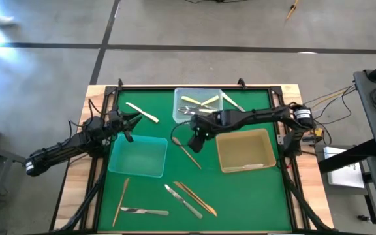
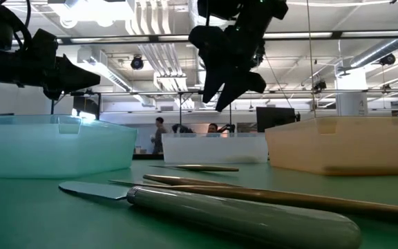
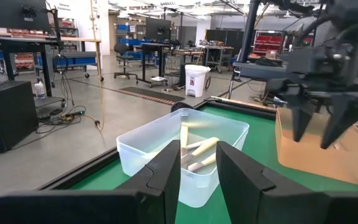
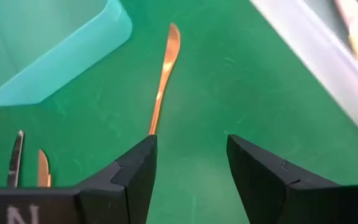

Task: Sort silverware by color (type)
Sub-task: Put the gold knife into the blue bin

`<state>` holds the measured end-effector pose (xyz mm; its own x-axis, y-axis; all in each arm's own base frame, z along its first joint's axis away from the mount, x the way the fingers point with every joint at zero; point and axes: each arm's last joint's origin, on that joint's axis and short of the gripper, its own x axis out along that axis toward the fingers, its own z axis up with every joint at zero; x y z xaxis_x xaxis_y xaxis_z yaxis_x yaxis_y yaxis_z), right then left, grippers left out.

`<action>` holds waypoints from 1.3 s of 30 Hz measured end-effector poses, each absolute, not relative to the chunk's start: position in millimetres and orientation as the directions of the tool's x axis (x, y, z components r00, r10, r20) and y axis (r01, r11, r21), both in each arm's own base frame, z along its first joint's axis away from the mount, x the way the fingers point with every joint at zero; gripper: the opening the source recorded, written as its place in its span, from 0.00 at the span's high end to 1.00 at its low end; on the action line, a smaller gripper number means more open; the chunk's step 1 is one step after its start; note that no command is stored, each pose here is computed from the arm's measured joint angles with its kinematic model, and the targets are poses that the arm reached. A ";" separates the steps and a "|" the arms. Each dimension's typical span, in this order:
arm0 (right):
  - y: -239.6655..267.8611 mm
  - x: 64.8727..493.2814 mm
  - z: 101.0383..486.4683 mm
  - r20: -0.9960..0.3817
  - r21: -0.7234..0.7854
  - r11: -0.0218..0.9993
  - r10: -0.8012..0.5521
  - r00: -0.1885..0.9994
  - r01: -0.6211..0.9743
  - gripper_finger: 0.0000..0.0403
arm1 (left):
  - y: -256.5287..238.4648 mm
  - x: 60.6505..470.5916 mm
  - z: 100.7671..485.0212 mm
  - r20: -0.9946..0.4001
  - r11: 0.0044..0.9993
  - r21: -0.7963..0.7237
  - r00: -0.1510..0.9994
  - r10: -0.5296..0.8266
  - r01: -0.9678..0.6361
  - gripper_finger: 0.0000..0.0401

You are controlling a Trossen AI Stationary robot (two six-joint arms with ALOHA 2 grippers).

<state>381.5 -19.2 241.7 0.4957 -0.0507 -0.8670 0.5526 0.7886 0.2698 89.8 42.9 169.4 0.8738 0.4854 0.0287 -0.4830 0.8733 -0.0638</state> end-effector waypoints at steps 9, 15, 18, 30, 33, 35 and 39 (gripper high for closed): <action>30.2 380.7 224.3 -0.888 0.259 0.766 -0.051 0.457 0.589 0.54 | 42.9 89.8 169.3 0.028 0.873 -0.064 0.874 0.486 -0.483 0.78; 63.8 386.7 194.5 -0.916 0.199 0.784 -0.064 0.396 0.588 0.54 | 42.9 89.7 169.4 0.029 0.873 -0.064 0.874 0.486 -0.483 0.78; 74.6 390.4 179.0 -0.930 0.169 0.805 -0.061 0.362 0.569 0.54 | 42.9 89.8 169.3 0.028 0.873 -0.064 0.874 0.485 -0.483 0.78; 78.5 402.8 141.3 -0.952 0.084 0.823 -0.100 0.289 0.562 0.56 | 42.9 89.8 169.3 0.028 0.873 -0.064 0.874 0.486 -0.483 0.78; 78.6 403.6 134.7 -0.955 0.062 0.823 -0.116 0.275 0.564 0.59 | 42.9 89.8 169.3 0.028 0.873 -0.064 0.874 0.486 -0.483 0.78; 78.4 403.6 132.4 -0.956 0.055 0.824 -0.119 0.268 0.564 0.64 | 42.9 89.8 169.3 0.028 0.873 -0.064 0.874 0.485 -0.483 0.78; 78.1 404.4 130.8 -0.953 0.045 0.826 -0.134 0.273 0.562 0.79 | 42.9 89.8 169.2 0.028 0.873 -0.064 0.874 0.486 -0.483 0.78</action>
<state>404.4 78.1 130.8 0.2725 -0.1338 -0.9528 0.5616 0.8262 0.0447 89.8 42.9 169.2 0.8736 0.4858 0.0281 -0.4834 0.8731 -0.0636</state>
